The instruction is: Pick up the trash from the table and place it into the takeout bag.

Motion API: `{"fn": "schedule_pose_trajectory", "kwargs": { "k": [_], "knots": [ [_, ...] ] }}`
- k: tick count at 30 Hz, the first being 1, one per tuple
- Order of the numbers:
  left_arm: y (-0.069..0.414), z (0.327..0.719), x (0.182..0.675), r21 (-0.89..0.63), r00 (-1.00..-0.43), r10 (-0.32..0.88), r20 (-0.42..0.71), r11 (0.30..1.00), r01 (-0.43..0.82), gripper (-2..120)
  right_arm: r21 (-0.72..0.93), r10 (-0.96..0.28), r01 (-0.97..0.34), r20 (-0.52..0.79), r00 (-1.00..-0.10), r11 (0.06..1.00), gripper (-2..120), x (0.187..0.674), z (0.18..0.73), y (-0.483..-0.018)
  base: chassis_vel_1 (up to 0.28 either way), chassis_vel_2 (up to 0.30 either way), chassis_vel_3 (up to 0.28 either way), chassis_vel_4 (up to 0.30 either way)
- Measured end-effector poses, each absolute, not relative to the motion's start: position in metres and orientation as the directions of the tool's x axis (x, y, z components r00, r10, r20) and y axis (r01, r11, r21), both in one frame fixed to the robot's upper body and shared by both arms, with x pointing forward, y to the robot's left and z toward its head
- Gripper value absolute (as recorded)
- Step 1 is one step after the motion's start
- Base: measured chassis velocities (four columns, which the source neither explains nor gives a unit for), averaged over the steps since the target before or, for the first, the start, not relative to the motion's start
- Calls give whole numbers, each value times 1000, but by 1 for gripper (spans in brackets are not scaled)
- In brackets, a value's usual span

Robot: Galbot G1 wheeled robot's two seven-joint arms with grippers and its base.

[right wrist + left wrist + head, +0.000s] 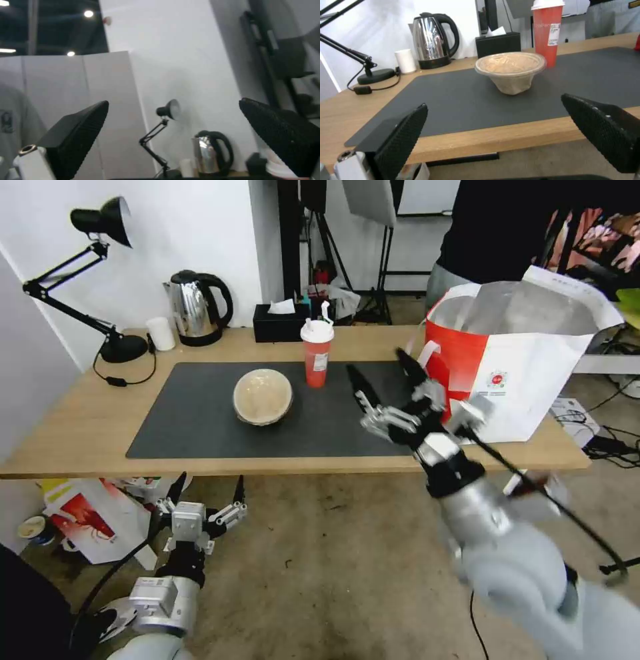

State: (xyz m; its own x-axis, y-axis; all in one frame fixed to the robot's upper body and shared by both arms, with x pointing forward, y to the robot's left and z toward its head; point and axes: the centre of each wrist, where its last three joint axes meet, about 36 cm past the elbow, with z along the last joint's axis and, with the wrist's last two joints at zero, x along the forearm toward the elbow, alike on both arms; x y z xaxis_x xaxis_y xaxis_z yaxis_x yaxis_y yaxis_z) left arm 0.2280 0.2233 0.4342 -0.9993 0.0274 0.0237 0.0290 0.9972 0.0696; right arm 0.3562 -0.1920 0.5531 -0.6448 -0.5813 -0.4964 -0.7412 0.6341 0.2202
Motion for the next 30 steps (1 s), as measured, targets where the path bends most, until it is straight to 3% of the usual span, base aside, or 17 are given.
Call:
{"fn": "schedule_pose_trajectory", "kwargs": {
  "k": [6, 17, 30],
  "knots": [
    [223, 434, 228, 70, -999, 27, 24, 997, 29, 100, 226, -625, -753, -439, -645, 618, 100, 385, 559, -178, 0, 0, 0, 0],
    [223, 434, 228, 70, -999, 27, 24, 997, 29, 100, 62, -664, -690, -220, -714, 721, 100, 446, 572, -177, 0, 0, 0, 0],
    [223, 434, 228, 70, -999, 27, 24, 997, 29, 100, 22, -632, -637, -104, -768, 771, 100, 457, 585, -176, 0, 0, 0, 0]
  ]
}}
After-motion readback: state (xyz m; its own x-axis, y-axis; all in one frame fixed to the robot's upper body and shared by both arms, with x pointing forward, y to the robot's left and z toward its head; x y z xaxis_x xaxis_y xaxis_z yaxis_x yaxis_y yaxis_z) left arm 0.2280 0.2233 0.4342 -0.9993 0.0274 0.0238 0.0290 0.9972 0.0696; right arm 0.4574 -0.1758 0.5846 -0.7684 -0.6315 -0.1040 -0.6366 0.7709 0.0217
